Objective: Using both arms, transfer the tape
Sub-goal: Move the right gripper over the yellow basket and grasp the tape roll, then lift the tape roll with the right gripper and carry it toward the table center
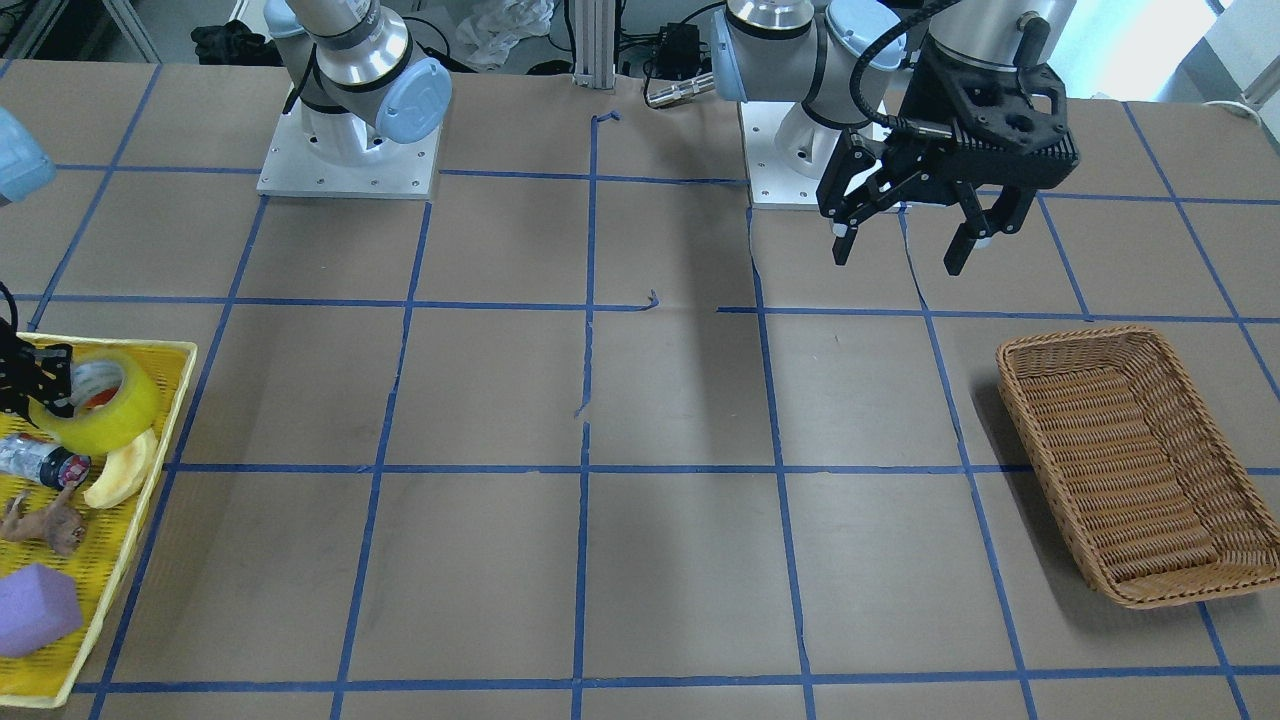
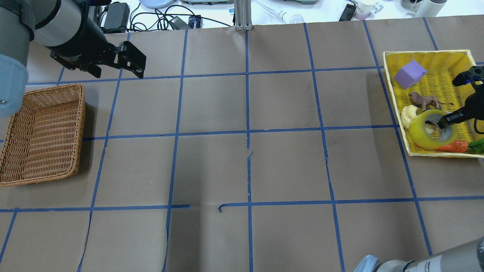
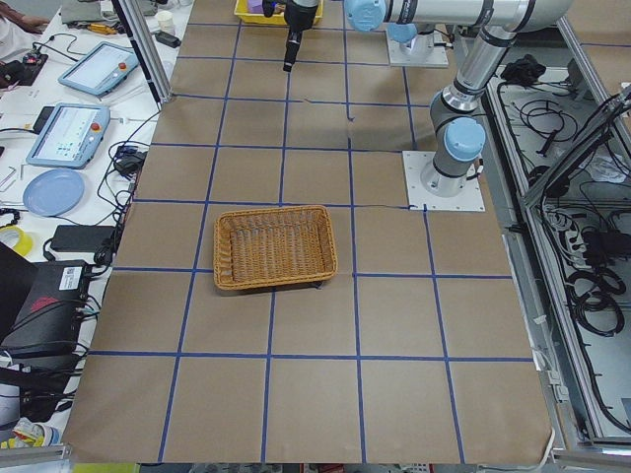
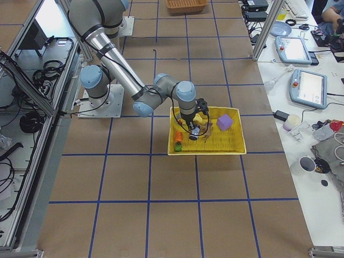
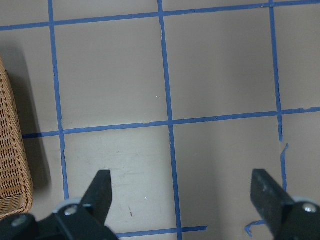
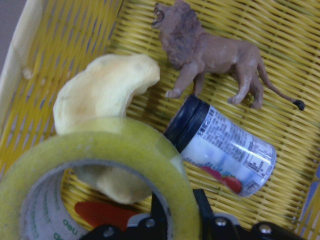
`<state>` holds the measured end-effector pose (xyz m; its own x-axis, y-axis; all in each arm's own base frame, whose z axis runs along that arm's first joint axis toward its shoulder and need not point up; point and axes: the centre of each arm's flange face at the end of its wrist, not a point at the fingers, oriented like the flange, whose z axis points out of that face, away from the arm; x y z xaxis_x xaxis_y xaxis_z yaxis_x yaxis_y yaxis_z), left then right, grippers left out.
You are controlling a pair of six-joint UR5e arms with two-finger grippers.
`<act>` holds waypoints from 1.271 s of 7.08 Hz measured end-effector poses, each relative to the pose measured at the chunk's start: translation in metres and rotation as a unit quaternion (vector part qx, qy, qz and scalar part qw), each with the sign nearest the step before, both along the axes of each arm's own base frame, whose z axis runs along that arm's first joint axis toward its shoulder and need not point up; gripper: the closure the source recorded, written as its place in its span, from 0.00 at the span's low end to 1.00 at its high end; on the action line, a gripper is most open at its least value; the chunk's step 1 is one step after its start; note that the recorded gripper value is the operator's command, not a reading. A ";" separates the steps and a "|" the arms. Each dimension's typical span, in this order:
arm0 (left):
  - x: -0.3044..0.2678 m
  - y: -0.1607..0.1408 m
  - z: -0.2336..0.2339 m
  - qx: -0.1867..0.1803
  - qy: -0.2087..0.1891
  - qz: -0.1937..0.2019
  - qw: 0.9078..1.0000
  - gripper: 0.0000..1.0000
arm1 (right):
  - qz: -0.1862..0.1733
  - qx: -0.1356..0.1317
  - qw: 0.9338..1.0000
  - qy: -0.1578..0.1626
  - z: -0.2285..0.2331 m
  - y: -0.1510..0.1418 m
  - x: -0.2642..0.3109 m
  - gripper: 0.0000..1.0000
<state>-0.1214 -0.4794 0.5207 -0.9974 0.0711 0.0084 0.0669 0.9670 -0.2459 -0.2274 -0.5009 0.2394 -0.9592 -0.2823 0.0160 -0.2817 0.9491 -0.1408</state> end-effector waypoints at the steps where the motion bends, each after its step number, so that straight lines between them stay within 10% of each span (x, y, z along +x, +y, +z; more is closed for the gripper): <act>1: 0.000 0.000 0.000 0.000 0.000 0.000 1.000 0.00 | -0.002 0.000 1.000 0.002 0.003 -0.001 -0.001 1.00; 5: 0.001 0.000 0.001 -0.001 0.000 0.000 1.000 0.00 | -0.016 -0.001 1.000 0.014 0.073 -0.041 -0.001 1.00; 9: 0.001 0.000 0.001 -0.001 0.000 0.001 1.000 0.00 | -0.043 0.005 0.999 0.012 0.124 -0.127 0.174 1.00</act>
